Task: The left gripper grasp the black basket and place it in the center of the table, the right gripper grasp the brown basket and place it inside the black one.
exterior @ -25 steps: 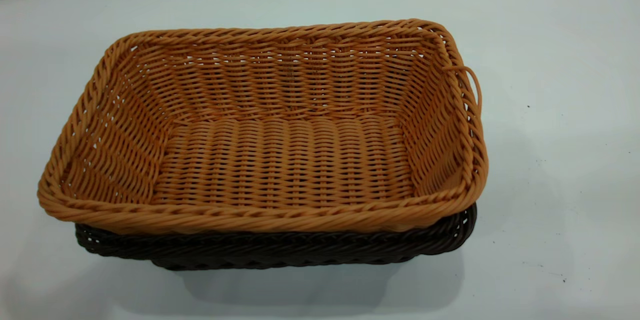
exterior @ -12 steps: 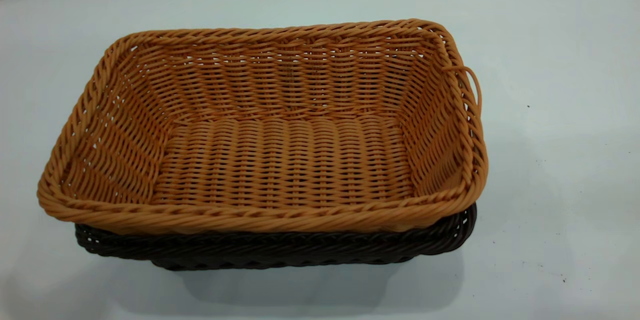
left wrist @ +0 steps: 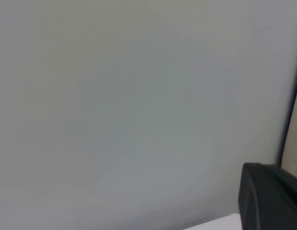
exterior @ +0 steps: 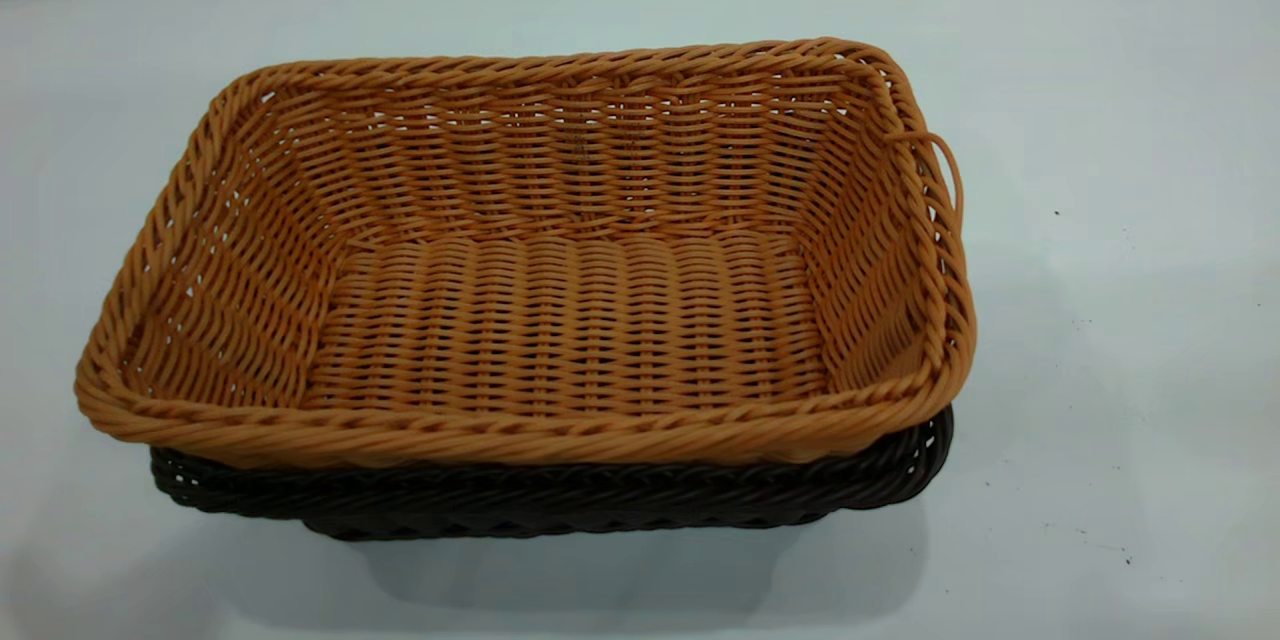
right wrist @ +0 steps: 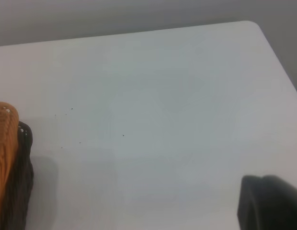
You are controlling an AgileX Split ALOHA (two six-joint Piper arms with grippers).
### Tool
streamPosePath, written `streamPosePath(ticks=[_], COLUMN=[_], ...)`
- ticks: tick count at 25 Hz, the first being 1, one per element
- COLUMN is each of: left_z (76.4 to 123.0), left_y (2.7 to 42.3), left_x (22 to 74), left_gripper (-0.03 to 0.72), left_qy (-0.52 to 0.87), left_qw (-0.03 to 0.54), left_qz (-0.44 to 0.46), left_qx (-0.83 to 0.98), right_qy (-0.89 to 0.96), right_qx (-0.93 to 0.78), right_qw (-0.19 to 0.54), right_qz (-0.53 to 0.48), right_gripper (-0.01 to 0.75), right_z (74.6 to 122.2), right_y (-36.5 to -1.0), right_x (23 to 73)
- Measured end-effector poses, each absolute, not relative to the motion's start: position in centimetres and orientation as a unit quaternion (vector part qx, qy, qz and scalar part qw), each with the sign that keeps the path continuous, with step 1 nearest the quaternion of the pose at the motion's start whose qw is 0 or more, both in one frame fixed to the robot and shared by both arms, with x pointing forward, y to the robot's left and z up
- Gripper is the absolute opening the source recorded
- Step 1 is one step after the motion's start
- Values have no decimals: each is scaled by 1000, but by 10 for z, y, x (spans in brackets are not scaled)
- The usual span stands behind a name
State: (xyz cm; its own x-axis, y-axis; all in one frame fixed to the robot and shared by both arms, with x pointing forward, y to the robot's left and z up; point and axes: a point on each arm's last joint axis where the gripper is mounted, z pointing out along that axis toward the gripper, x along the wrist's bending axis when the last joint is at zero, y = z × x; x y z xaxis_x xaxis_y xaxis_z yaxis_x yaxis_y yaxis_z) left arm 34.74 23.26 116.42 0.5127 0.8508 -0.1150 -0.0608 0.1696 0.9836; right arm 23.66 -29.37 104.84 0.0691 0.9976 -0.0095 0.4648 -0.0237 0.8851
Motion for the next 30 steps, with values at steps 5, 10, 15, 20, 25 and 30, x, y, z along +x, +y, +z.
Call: streamPosePath(ticks=[5,10,15,20,25,30], left_z=[1167,1172,1171,1147,1116,1094], left_y=[235,239,234,225,230,243], left_x=[343,334,317,304,297,287], left_gripper=[-1,-1,-1,-1,-1,-1], left_qy=[332,266,127,40,115,216], left_qw=[671,651,613,546,463,373], left_qz=[364,425,468,396,265,162], left_qx=[554,570,624,737,838,888], right_qy=[586,586,586,586,586,586], right_qx=[624,624,624,624,624,624], right_qw=[381,379,379,378,378,378], right_qz=[350,352,352,353,353,353], right_gripper=[3,3,3,3,3,3], right_z=[1048,1048,1048,1048,1048,1048], right_y=[-294,-293,-293,-293,-293,-293], right_x=[237,237,237,237,237,237])
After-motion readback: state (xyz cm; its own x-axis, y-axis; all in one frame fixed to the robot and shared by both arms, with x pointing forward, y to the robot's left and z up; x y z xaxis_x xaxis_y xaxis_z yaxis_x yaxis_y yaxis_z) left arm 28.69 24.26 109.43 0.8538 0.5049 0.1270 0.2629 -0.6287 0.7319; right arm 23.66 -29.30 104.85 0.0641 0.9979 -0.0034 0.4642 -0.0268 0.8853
